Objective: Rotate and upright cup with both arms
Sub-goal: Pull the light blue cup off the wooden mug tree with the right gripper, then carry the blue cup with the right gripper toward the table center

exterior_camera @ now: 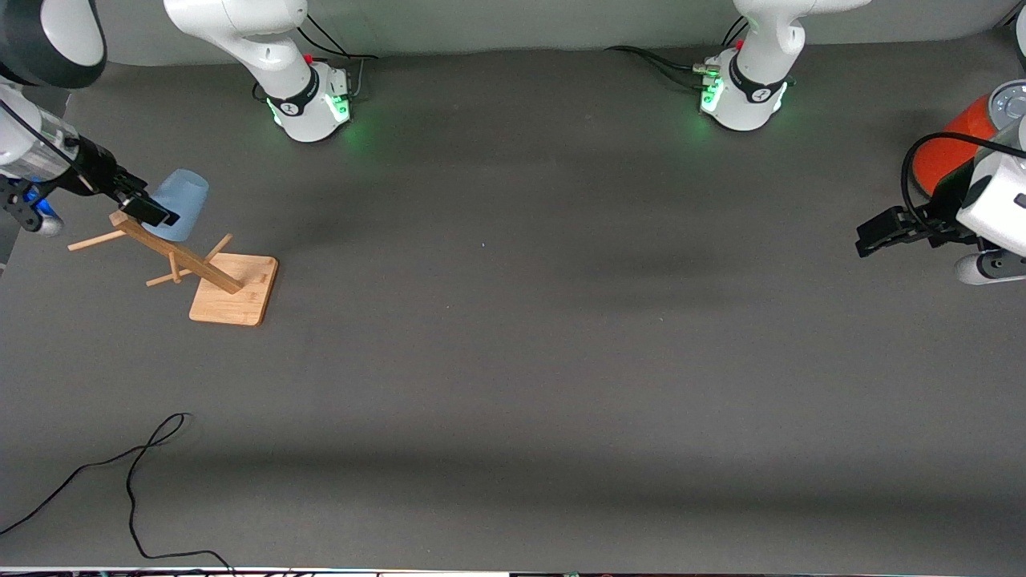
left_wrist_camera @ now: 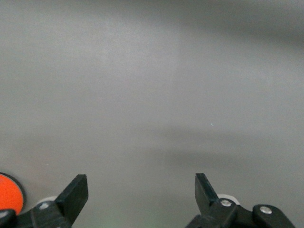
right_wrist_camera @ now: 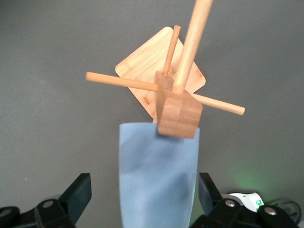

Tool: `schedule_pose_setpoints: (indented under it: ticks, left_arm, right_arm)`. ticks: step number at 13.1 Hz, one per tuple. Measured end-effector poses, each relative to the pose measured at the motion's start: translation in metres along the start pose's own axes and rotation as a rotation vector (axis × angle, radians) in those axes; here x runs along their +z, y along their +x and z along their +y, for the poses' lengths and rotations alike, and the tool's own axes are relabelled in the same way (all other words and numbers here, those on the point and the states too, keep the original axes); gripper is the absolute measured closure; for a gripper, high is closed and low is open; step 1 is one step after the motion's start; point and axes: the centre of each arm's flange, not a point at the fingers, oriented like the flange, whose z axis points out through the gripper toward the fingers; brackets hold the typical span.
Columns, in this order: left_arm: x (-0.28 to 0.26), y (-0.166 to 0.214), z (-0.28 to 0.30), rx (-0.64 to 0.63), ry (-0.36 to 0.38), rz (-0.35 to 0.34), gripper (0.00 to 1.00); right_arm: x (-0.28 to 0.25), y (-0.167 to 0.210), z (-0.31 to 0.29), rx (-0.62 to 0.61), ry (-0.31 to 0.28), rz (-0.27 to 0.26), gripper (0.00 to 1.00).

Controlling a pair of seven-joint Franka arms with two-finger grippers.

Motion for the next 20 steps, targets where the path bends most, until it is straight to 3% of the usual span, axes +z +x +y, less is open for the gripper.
schedule_pose_setpoints:
  ticks: [6, 8, 15, 17, 20]
  left_arm:
    - [0.0, 0.0, 0.0, 0.0, 0.0, 0.001, 0.0]
    - [0.0, 0.0, 0.0, 0.0, 0.0, 0.001, 0.0]
    - [0.0, 0.0, 0.0, 0.0, 0.0, 0.001, 0.0]
    - [0.0, 0.0, 0.0, 0.0, 0.0, 0.001, 0.0]
    - [0.0, 0.0, 0.0, 0.0, 0.0, 0.001, 0.0]
  right_arm:
    - [0.031, 0.002, 0.004, 0.01, -0.001, -0.006, 0.0]
    - [0.03, 0.003, 0.004, 0.01, 0.0, -0.005, 0.19]
    - [0.021, -0.004, 0.002, 0.003, 0.005, 0.001, 0.19]
    - [0.004, -0.023, 0.0, 0.022, 0.007, 0.004, 0.19]
    - [-0.022, -0.082, -0.029, 0.07, 0.005, 0.015, 0.19]
